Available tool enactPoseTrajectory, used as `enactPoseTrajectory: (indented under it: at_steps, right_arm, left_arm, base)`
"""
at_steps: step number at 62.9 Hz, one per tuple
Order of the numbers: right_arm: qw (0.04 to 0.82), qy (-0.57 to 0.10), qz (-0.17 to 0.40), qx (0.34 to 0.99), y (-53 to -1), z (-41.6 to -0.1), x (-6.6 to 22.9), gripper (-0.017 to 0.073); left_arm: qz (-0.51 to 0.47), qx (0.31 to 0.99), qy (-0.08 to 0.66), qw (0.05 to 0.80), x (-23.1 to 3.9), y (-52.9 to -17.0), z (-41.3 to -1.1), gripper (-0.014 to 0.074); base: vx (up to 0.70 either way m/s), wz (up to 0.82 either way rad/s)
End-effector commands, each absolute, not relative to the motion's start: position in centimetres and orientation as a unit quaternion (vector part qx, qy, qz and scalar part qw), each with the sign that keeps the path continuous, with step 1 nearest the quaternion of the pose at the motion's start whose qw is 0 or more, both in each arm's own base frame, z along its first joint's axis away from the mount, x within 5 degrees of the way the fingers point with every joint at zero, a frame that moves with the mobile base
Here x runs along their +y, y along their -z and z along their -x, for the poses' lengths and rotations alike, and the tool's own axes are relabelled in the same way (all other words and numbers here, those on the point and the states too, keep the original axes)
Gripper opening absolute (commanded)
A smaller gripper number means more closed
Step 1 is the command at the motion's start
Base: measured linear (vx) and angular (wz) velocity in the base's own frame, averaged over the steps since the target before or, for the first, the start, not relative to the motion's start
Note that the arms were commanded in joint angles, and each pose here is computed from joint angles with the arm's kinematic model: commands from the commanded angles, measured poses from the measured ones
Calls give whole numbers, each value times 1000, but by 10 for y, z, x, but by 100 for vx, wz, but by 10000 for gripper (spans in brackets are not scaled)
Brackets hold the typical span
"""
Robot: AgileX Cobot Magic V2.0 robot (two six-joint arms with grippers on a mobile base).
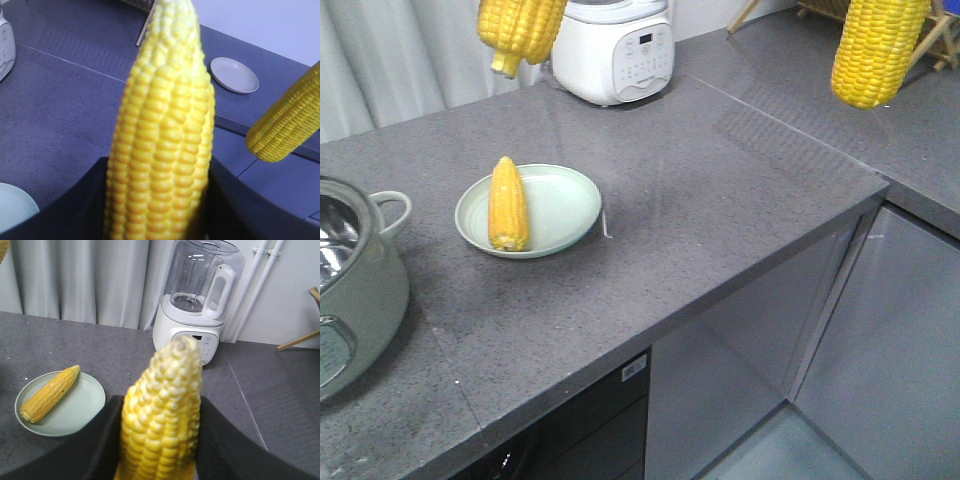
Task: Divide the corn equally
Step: 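Turn the base away from the pot toward the counter with two plates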
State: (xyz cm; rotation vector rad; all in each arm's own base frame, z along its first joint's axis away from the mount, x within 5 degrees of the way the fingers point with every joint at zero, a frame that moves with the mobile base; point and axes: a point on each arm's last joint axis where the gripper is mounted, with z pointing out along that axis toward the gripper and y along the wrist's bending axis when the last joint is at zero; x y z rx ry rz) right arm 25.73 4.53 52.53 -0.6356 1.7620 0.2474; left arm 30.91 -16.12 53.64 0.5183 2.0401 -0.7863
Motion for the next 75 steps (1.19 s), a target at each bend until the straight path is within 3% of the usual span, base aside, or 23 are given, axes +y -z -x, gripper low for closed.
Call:
enactPoseTrajectory:
  at_steps: [1,75]
  right_arm:
    - [629,-101,257,727,-543,-248,43,-6]
    - [629,-102,257,727,-543,-248,44,-6]
  left_arm:
    - [-212,787,339,470,-156,-561,-287,-6]
    - [-212,787,339,470,-156,-561,-287,-6]
  base:
    - [-2,-20]
    - [-4,-32]
